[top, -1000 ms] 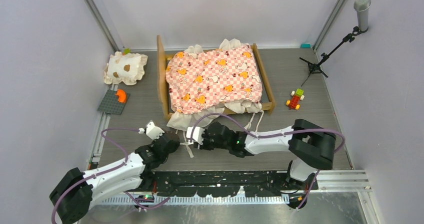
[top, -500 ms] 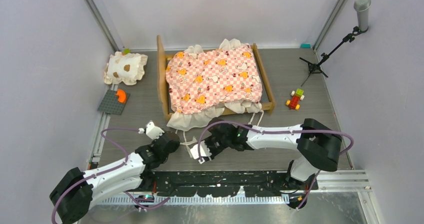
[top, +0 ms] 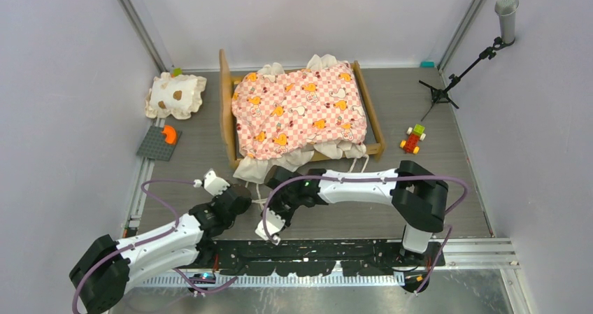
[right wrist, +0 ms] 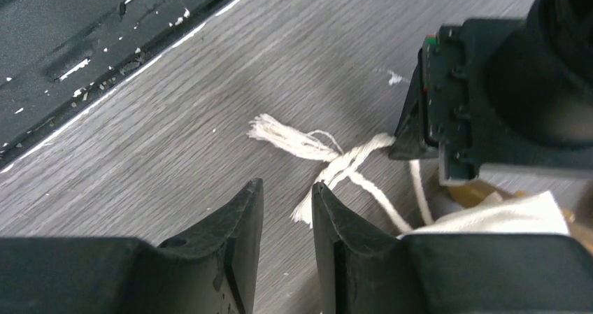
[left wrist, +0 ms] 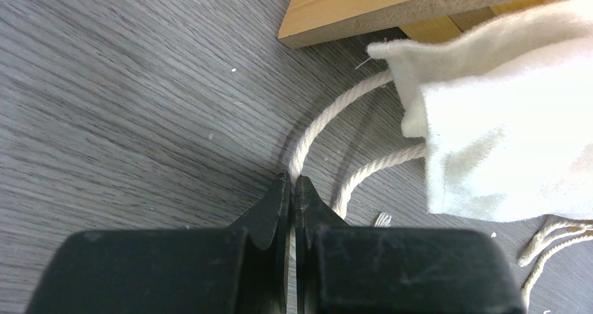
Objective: Set up the pet bed
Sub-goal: Tie the ropes to the bed frame.
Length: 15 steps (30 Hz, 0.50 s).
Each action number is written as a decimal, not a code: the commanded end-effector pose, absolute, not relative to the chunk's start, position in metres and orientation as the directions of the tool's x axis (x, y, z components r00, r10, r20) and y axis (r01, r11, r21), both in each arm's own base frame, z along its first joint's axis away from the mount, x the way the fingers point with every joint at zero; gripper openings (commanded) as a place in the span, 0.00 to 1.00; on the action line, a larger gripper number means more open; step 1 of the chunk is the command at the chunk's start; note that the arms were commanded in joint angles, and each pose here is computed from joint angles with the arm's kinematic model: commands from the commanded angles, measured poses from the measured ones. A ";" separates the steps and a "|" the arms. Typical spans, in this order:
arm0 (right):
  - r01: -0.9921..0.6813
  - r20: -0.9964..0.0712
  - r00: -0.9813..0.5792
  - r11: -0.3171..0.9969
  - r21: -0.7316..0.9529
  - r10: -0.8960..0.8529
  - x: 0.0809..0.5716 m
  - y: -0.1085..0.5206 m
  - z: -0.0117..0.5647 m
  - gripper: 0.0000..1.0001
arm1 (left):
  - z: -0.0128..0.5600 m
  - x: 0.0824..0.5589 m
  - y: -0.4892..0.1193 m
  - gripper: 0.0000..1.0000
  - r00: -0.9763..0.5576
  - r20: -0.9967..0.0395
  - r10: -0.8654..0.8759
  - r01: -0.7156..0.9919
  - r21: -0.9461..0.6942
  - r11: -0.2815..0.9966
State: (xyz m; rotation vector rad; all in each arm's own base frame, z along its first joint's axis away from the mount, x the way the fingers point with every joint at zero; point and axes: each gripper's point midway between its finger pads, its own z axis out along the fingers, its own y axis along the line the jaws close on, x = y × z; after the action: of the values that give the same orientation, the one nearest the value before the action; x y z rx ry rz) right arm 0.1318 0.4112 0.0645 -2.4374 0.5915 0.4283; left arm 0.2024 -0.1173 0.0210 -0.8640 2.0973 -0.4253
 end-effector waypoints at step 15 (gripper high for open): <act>-0.213 -0.141 0.975 -0.906 -0.366 -0.172 0.145 0.424 0.047 0.37 | 0.025 0.206 -0.119 0.00 -0.424 -0.558 -0.713 -0.438 -0.563 0.701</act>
State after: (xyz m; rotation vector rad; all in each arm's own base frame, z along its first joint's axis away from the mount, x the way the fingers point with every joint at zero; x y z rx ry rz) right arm 0.1364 0.4229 0.0400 -2.6949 0.3402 0.2394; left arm 0.2025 -0.1176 0.0206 -0.8679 2.0986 -0.4239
